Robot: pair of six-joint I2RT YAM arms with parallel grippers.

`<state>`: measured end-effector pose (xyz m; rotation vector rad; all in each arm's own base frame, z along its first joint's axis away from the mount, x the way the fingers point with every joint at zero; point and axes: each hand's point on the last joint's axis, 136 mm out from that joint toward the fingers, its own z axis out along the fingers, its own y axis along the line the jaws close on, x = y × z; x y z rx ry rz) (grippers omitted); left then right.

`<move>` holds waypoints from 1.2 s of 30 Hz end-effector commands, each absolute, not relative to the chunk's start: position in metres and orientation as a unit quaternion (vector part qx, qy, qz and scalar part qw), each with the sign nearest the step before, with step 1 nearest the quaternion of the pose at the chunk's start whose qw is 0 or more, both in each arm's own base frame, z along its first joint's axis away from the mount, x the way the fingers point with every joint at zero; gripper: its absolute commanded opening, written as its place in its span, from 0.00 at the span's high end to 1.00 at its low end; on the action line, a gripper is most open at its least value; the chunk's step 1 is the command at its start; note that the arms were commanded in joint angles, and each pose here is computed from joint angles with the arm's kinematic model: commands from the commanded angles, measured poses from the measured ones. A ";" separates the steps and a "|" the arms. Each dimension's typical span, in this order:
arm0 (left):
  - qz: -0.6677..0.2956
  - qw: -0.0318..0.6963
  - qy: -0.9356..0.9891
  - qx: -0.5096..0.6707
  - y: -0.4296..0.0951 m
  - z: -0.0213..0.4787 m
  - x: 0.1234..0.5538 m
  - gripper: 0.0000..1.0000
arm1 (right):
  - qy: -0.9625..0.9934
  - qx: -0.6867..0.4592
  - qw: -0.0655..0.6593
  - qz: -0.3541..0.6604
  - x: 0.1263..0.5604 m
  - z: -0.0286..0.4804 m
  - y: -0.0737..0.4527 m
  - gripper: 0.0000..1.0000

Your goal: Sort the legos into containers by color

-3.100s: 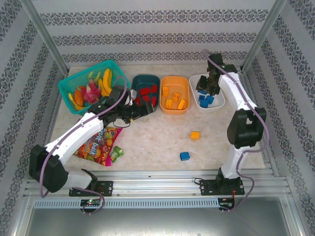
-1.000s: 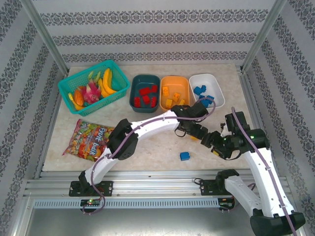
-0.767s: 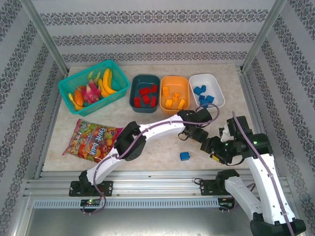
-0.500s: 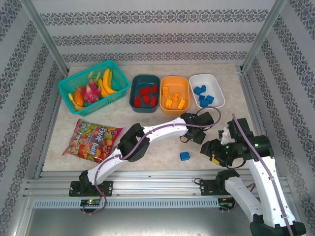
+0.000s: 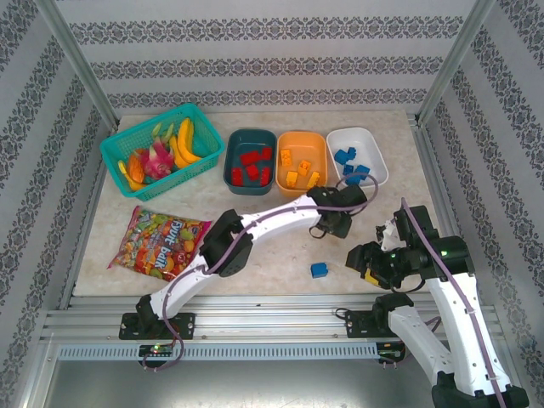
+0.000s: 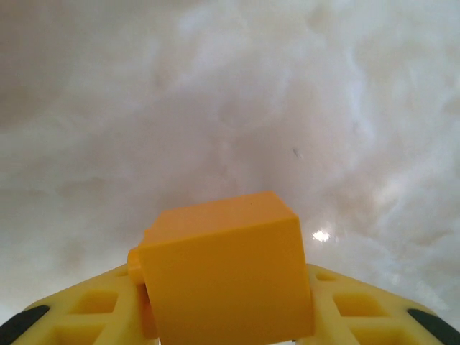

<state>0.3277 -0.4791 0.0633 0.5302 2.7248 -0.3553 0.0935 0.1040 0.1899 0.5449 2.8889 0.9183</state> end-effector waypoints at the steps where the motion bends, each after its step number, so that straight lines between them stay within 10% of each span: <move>1: -0.179 0.228 0.948 0.128 -0.454 0.147 0.375 0.59 | 0.934 0.164 0.035 0.314 0.103 0.191 0.111 0.43; 20: -0.368 0.361 0.857 -0.009 -0.392 0.184 0.588 0.58 | 0.925 0.178 0.058 0.331 0.168 0.188 0.133 0.43; 29: -0.371 0.350 0.860 -0.020 -0.394 0.143 0.601 0.55 | 0.925 0.190 0.050 0.325 0.166 0.179 0.131 0.43; 36: -0.358 0.324 0.876 -0.023 -0.393 0.129 0.592 0.35 | 0.924 0.192 0.051 0.326 0.170 0.177 0.132 0.43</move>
